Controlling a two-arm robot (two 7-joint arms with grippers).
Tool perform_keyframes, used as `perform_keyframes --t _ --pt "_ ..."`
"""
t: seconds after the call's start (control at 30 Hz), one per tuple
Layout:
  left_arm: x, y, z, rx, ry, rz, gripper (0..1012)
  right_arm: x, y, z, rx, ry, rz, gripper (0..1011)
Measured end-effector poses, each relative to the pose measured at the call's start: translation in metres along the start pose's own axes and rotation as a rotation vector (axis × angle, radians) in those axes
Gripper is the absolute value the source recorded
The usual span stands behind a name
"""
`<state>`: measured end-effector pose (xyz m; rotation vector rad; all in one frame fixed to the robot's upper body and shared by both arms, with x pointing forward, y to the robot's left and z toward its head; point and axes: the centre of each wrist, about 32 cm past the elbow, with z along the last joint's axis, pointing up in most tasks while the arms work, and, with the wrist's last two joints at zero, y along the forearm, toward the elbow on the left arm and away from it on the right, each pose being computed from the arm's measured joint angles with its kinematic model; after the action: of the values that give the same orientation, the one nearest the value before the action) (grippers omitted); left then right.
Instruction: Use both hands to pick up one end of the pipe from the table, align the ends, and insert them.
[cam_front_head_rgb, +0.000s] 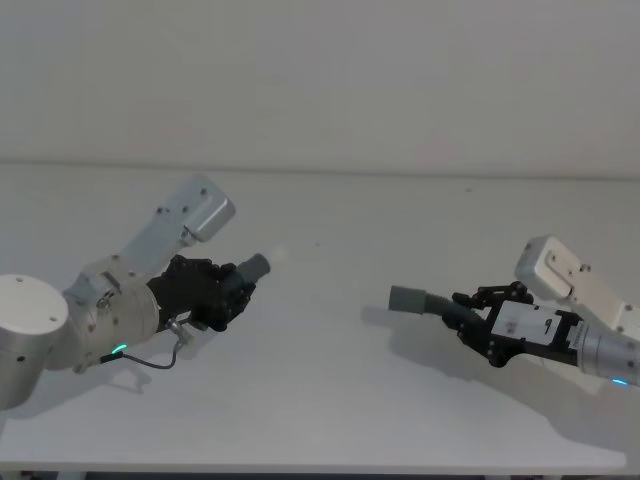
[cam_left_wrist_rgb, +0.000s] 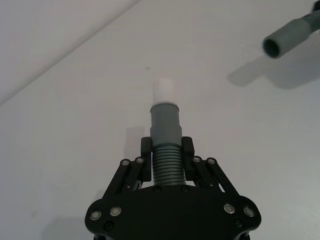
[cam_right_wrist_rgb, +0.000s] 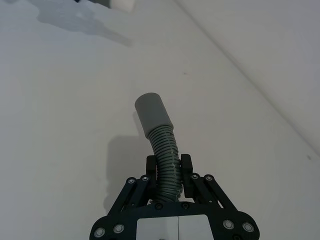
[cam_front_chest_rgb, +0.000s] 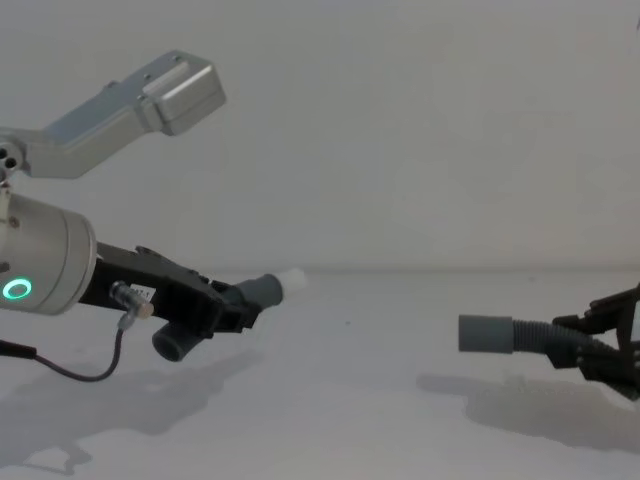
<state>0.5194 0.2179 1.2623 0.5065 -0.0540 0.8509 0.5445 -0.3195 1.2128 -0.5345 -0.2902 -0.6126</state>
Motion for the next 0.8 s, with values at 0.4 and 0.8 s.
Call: perform_keyframes --t 0.4,0.8 --pt "0.0158 -0.0025 -0.0042 -0.015 -0.094 -0.125 340 0.007 0.008 0.002 0.018 -0.025 0.096 283" --pt "0.0279 -0.0071 -0.0079 -0.033 -0.144 -0.213 340 0.015 0.015 0.008 0.051 -0.011 0.154 283"
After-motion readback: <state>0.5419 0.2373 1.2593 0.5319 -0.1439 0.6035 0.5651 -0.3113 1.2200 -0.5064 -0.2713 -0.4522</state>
